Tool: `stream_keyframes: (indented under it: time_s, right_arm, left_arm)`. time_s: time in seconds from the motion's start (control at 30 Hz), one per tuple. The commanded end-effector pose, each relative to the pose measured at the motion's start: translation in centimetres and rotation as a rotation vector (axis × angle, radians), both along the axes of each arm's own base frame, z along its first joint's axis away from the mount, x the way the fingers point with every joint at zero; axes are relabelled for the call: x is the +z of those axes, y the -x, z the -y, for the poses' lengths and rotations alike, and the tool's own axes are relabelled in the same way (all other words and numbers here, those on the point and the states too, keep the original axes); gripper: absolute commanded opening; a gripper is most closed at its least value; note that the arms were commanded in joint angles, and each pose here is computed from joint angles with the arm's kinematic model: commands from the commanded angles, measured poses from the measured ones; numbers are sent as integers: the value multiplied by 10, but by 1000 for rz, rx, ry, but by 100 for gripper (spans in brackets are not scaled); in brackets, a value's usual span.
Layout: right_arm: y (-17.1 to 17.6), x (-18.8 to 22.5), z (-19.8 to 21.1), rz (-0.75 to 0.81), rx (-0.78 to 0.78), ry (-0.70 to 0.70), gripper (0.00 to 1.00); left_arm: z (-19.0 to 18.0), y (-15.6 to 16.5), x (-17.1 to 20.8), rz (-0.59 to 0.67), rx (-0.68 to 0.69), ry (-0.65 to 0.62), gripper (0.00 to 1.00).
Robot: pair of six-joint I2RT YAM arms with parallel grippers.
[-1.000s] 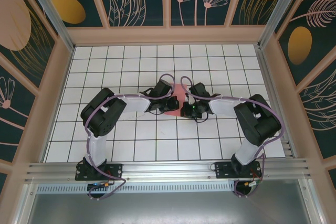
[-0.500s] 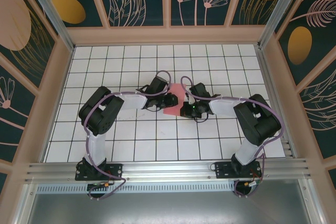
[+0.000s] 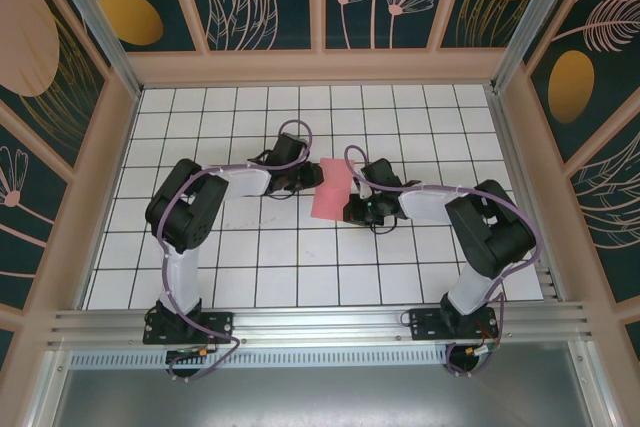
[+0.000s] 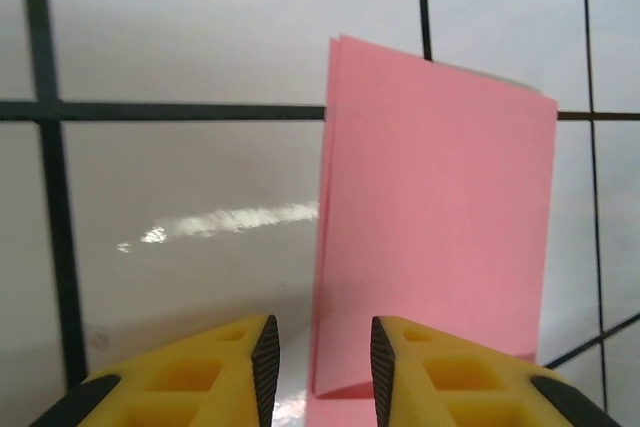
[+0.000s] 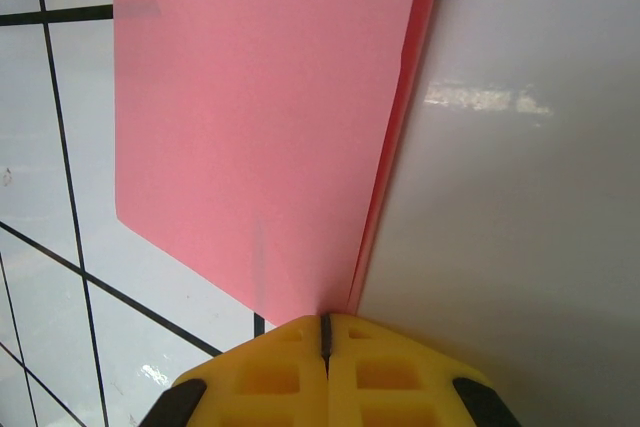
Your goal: Fold a paper plane with a square sheet of paper (pick it up from the middle)
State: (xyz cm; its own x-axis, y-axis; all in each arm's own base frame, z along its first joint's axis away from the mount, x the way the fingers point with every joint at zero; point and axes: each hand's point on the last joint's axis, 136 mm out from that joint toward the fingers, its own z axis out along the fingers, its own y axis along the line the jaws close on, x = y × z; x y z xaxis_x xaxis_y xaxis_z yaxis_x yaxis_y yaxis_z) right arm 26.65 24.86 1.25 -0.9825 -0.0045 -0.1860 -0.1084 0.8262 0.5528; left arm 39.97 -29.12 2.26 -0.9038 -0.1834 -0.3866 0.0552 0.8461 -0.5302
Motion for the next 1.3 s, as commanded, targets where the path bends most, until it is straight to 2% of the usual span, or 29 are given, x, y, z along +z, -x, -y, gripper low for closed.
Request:
stream_keyframes:
  time_s: [0.0, 0.1, 0.17, 0.27, 0.33, 0.4, 0.53, 0.77, 1.07, 1.27]
  right_arm:
    - [22, -34, 35, -105, -41, 173, 0]
    - [-10, 10, 10, 14, -41, 67, 0]
    - [-29, 41, -2, 97, -44, 5, 5]
    - [-46, 74, -9, 198, -68, -50, 19]
    - [-56, 82, -4, 233, -92, -53, 30]
    - [-65, 80, 8, 241, -123, -38, 35]
    - [-76, 71, 19, 231, -148, -36, 38]
    - [-83, 63, 5, 218, -89, -101, 38]
    - [-83, 46, -9, 168, -29, -144, 36]
    - [-83, 37, -11, 142, -22, -146, 30]
  left_arm:
    - [-18, -11, -3, 13, 32, -82, 35]
    - [-12, -13, 20, 42, 32, -39, 37]
    - [-12, -12, 33, 58, 41, -6, 40]
    - [-13, -4, 50, 73, 59, 49, 44]
    - [-14, 4, 55, 71, 70, 96, 47]
    - [-13, 13, 57, 59, 72, 147, 48]
    - [-6, 32, 53, 11, 57, 253, 49]
    - [2, 50, 48, -49, 46, 371, 50]
    - [16, 59, 38, -103, 24, 412, 50]
    - [22, 62, 32, -124, 12, 415, 50]
